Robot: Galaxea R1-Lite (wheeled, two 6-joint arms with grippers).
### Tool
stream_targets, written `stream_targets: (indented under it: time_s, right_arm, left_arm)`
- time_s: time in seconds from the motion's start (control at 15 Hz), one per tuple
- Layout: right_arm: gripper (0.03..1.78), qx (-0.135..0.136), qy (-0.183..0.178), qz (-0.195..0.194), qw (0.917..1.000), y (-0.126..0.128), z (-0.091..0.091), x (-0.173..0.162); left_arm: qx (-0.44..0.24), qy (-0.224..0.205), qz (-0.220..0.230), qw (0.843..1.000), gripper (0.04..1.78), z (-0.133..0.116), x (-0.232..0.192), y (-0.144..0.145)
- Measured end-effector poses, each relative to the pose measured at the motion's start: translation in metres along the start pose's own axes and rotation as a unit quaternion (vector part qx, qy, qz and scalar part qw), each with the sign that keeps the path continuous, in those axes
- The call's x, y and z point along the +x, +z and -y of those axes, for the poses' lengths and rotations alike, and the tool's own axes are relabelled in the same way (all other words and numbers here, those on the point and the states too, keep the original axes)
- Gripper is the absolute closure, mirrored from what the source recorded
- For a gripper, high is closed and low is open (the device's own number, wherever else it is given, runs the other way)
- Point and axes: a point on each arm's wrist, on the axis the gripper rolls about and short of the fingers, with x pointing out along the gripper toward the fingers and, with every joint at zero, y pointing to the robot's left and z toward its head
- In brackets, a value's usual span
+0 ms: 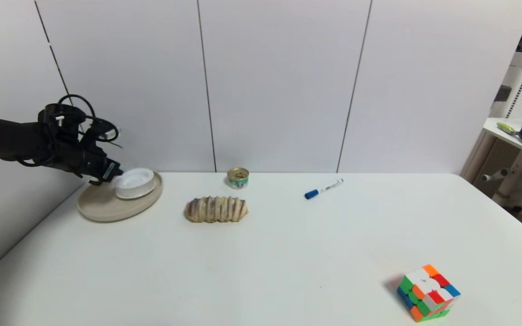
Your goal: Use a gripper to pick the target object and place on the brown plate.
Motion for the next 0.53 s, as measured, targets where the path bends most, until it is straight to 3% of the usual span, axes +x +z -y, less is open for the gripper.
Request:
stream_targets:
  time_s: [0.27,0.53]
  right_arm:
    - [0.11,0.0,0.0,0.0,1.0,0.0,0.0,0.0]
    - [0.11,0.0,0.0,0.0,1.0,0.0,0.0,0.0]
  left_arm:
    - [-0.001,-0.005,-0.01,1.0,0.78,0.002,-0.016,0.003]
    - [-0.001,-0.019,-0.024,1.0,0.51,0.015,-0.095,0.02]
